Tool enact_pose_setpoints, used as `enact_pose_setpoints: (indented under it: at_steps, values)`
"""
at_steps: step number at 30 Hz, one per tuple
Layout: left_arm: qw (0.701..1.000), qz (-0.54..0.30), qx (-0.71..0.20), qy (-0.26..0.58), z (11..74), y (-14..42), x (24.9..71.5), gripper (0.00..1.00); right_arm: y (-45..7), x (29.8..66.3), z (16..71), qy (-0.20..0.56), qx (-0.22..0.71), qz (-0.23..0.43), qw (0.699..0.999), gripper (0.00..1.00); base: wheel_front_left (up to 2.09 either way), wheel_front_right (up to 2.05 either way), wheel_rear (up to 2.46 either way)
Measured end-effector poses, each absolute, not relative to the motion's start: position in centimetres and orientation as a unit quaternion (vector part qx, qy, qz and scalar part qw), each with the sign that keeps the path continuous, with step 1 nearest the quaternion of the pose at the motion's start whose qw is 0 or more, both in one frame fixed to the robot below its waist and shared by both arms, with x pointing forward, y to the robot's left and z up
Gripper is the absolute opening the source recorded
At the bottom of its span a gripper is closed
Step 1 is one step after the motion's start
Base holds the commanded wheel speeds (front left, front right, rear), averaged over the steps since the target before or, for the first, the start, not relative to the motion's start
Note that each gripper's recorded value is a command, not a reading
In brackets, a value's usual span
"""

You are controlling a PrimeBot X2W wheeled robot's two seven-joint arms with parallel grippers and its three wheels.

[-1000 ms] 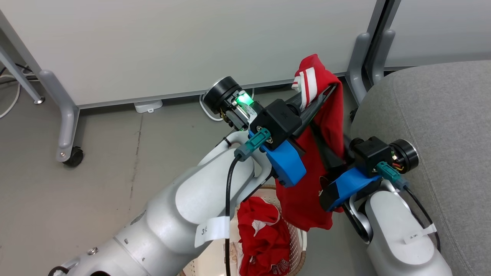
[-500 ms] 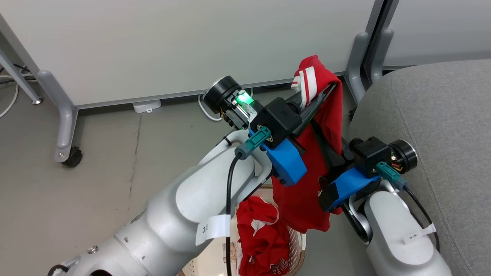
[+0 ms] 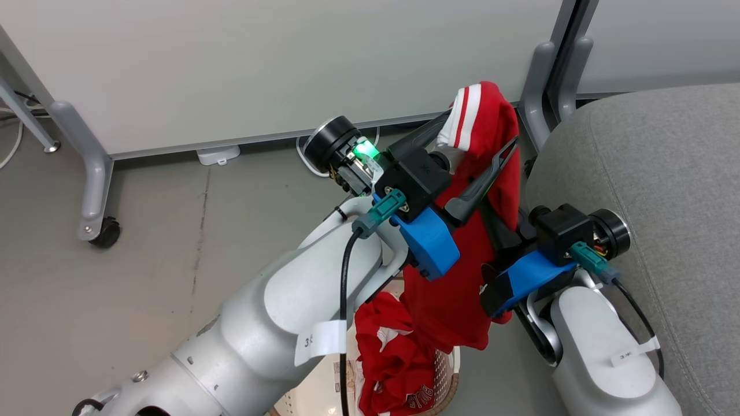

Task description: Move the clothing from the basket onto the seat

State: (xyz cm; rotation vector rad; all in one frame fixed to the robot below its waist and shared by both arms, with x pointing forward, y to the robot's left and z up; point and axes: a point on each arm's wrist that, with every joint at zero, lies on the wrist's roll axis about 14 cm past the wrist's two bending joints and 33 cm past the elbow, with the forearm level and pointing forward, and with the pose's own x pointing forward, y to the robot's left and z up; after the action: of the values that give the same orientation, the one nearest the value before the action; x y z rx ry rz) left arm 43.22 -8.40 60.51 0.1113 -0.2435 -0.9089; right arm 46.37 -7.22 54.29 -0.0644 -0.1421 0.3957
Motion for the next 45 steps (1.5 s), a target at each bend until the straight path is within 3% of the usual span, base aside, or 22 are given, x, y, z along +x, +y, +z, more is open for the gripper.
enact_pose_setpoints:
  at_steps: [12,25,45]
  values:
    - [0.887,-0.451,0.041,-0.088,57.7,-9.4,44.0,1.0,-9.9,47.5,53.8,-0.068,-0.018,0.159,0.985,0.0,0.0,0.0,0.0]
    - [0.855,-0.515,0.025,-0.06,53.7,-13.3,43.3,1.0,-18.2,47.8,53.5,-0.067,-0.015,0.048,0.996,0.0,0.0,0.0,0.0]
    - [0.775,-0.631,0.005,-0.021,48.8,-20.1,37.9,1.0,-32.2,40.6,53.6,-0.06,-0.032,-0.154,0.986,0.0,0.0,0.0,0.0]
